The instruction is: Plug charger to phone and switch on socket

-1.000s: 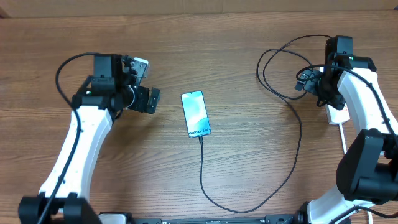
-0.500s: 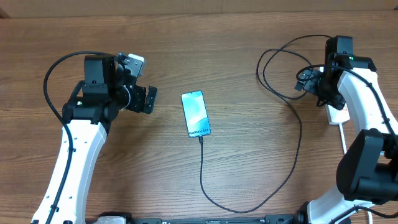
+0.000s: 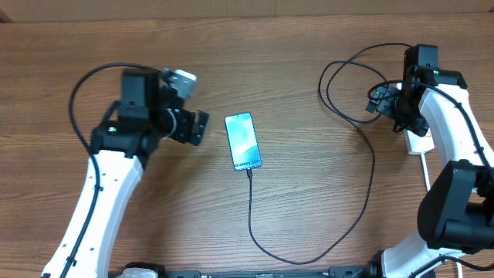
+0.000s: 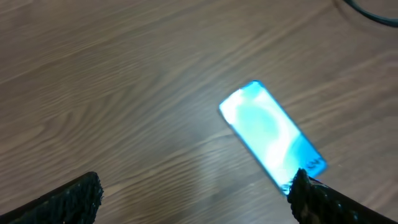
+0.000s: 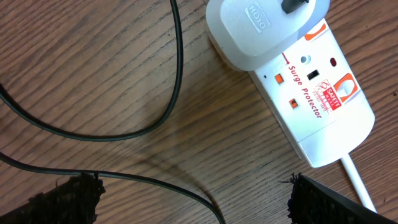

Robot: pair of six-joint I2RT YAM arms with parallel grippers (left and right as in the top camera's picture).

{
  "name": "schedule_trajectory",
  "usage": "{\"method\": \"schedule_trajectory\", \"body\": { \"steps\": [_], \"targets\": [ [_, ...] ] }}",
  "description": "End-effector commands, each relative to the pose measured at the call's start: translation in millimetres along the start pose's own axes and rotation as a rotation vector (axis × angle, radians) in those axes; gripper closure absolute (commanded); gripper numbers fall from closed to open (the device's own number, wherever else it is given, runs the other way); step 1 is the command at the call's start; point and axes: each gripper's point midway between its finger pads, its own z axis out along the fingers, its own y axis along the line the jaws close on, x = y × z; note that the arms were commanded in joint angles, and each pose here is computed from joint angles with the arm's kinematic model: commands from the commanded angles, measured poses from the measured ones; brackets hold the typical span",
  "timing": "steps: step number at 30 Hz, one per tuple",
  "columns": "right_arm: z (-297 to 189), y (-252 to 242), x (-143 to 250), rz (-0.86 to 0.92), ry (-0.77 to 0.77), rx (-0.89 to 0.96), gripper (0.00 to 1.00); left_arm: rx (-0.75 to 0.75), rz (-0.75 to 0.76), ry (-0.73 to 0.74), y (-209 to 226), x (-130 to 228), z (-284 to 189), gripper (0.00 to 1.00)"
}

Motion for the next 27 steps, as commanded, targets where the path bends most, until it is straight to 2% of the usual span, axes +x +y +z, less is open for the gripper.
{"method": "schedule_trajectory", "body": {
  "steps": [1, 5, 12, 19, 27],
  "targets": [
    [-5, -2, -7, 0.002, -0.028, 0.005, 0.00, -0.020, 0.047, 0.007, -14, 0, -4, 0.00],
    [-5, -2, -7, 0.002, -0.028, 0.005, 0.00, -0.047, 0.080, 0.069, -23, 13, -2, 0.00],
    [-5, -2, -7, 0.002, -0.028, 0.005, 0.00, -0.035, 0.090, 0.085, -28, 16, -2, 0.00],
    [-5, -2, -7, 0.002, -0.028, 0.005, 0.00, 0.047, 0.062, 0.184, -43, 46, -1, 0.00],
    [-5, -2, -7, 0.002, -0.028, 0.005, 0.00, 0.175, 0.037, 0.234, -65, 97, 32, 0.00]
  ]
}}
